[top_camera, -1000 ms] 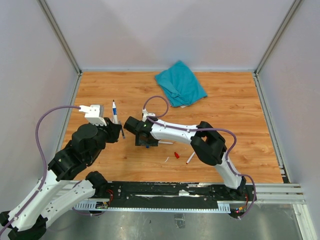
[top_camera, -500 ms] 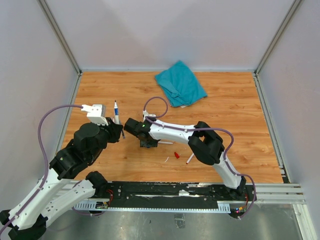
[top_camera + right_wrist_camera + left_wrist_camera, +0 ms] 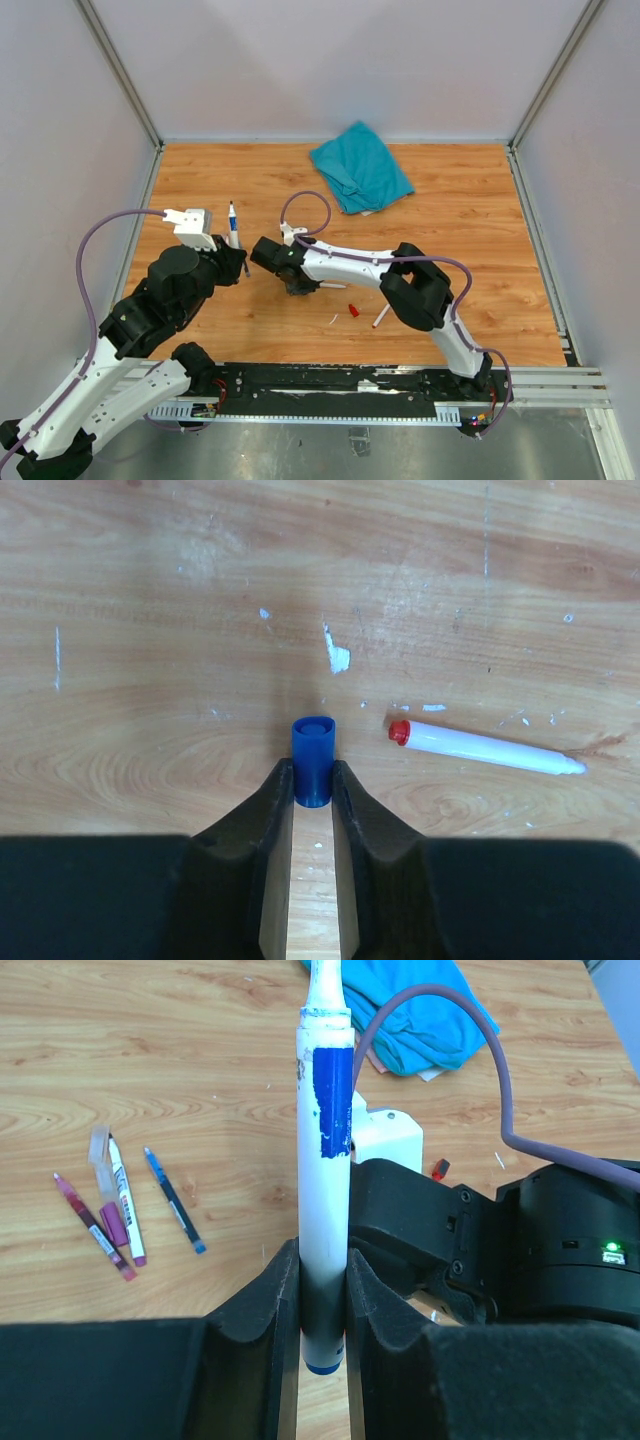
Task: Insert the pens into the pen caps
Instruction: Move the pen cap to the center of the board, then insert the pen cap onto the pen.
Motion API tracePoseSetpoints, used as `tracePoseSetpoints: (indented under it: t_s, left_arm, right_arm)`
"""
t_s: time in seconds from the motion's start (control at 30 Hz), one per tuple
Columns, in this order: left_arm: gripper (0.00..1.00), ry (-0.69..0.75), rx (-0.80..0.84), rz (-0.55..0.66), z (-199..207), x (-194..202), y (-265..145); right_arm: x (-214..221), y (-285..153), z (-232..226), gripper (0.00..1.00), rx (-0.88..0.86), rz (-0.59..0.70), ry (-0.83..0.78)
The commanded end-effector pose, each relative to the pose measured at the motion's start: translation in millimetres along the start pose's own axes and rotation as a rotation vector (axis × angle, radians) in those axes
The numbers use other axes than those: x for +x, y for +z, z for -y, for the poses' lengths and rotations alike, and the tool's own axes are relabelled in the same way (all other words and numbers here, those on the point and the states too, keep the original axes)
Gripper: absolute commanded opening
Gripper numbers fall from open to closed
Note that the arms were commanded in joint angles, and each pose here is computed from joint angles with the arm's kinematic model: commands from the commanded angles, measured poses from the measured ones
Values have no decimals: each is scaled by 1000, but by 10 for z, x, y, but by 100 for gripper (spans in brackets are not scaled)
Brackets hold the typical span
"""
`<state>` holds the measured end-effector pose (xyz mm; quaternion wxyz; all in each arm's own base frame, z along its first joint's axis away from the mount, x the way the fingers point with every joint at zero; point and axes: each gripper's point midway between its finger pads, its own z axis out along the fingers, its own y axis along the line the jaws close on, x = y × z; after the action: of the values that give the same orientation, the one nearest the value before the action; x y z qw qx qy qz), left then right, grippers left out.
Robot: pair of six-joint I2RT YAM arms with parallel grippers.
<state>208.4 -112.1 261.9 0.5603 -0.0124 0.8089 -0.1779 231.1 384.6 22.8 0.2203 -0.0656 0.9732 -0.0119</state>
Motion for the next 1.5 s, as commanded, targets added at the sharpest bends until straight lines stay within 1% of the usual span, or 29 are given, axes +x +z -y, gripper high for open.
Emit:
tracePoseSetpoints:
  t_s: [0.0, 0.2, 0.3, 0.43, 0.53, 0.6, 0.73, 0.87, 1.0, 1.17, 1.3, 1.47]
  left_arm:
    - [0, -6, 11, 22, 30, -44, 32]
    - [0, -3, 16, 17, 44, -36, 45]
    - [1, 0, 18, 15, 48, -33, 48]
    - [1, -1, 17, 15, 49, -32, 52]
    - [0, -1, 15, 14, 45, -29, 53]
    - [1, -1, 13, 13, 41, -27, 53]
    - [0, -3, 11, 12, 39, -25, 54]
    - [0, -3, 7, 13, 33, -27, 54]
    - [1, -1, 9, 9, 39, -18, 63]
    - [0, -3, 9, 11, 39, -25, 58]
    - [0, -3, 8, 13, 35, -26, 55]
    - [1, -3, 10, 12, 39, -24, 54]
  right_arm:
    - [58, -201, 54, 9, -66, 3, -180]
    - [309, -456, 242, 11, -166, -10, -314]
    - [527, -494, 397, 12, -170, -53, -371]
    - [841, -462, 491, 14, -198, -152, -418]
    - [972, -445, 507, 14, -194, -171, -454]
    - [1021, -430, 498, 15, -190, -176, -467]
    - [1082, -385, 451, 22, -202, -187, -477]
    - [1097, -352, 428, 32, -218, -180, -480]
    - [1092, -326, 408, 36, -226, -170, -482]
    - [1089, -273, 371, 37, -225, -173, -495]
    - [1094, -248, 388, 35, -207, -185, -501]
    - [1136, -230, 523, 32, -150, -213, -524]
